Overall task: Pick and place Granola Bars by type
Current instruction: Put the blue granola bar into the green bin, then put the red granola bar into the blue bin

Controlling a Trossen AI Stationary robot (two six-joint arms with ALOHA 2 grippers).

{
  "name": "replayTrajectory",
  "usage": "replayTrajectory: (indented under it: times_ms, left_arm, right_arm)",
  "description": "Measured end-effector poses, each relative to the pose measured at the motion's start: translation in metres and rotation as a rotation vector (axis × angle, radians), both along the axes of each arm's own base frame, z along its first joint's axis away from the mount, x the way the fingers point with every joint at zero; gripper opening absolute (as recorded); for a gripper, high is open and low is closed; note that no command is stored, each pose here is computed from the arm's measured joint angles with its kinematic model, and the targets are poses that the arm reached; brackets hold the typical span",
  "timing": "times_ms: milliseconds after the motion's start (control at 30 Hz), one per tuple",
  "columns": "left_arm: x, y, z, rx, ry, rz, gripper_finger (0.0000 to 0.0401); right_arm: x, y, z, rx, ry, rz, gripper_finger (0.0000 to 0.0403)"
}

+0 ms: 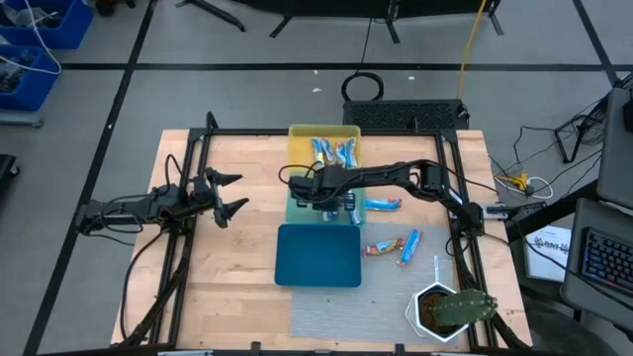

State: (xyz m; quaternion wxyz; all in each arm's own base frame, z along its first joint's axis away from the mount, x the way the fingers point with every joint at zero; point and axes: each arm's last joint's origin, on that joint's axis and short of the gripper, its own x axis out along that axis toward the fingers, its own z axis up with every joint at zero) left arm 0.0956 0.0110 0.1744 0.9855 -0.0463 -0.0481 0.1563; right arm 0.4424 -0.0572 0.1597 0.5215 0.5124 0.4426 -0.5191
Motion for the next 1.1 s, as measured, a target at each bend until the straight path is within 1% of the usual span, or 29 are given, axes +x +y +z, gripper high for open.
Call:
replayTrajectory:
  times_ms: [167, 333, 433, 533, 600, 700, 800, 933, 1033, 1100]
  left_arm:
    - [0.0, 0.0, 0.0, 0.0, 0.0, 0.0, 0.0392]
    - [0.0, 0.0, 0.0, 0.0, 0.0, 0.0, 0.0392]
    - [0.0, 0.0, 0.0, 0.0, 0.0, 0.0, 0.0392]
    - [0.0, 0.0, 0.0, 0.0, 0.0, 0.0, 0.0392]
    - [0.0, 0.0, 0.0, 0.0, 0.001, 0.0, 0.0392]
    - [0.0, 0.0, 0.0, 0.0, 0.0, 0.0, 0.0392]
    - [0.0, 0.0, 0.0, 0.0, 0.0, 0.0, 0.0392]
    - [0.0, 0.0, 0.0, 0.0, 0.0, 0.0, 0.0392]
    - [0.0, 0.0, 0.0, 0.0, 0.0, 0.0, 0.0392]
    - [0.0, 0.0, 0.0, 0.0, 0.001, 0.0, 0.0392]
  right_arm:
    - [-0.001, 0.0, -0.001, -0.004, 0.005, 0.005, 0.0106]
    - [-0.004, -0.001, 0.008, -0.057, 0.009, 0.012, 0.0149]
    - [-0.008, -0.002, 0.021, -0.096, 0.004, 0.034, 0.0163]
    - [-0.011, -0.003, 0.032, -0.114, 0.0, 0.057, 0.0169]
    - [-0.014, -0.004, 0.043, -0.123, -0.023, 0.095, 0.017]
    - [-0.018, -0.005, 0.063, -0.151, -0.062, 0.229, 0.017]
    - [-0.025, -0.005, 0.086, -0.216, -0.079, 0.412, 0.0171]
    - [-0.038, -0.006, 0.117, -0.286, -0.095, 0.7, 0.0168]
    - [-0.052, -0.005, 0.139, -0.295, -0.115, 0.925, 0.0168]
    - [-0.065, -0.002, 0.154, -0.304, -0.092, 1.063, 0.0169]
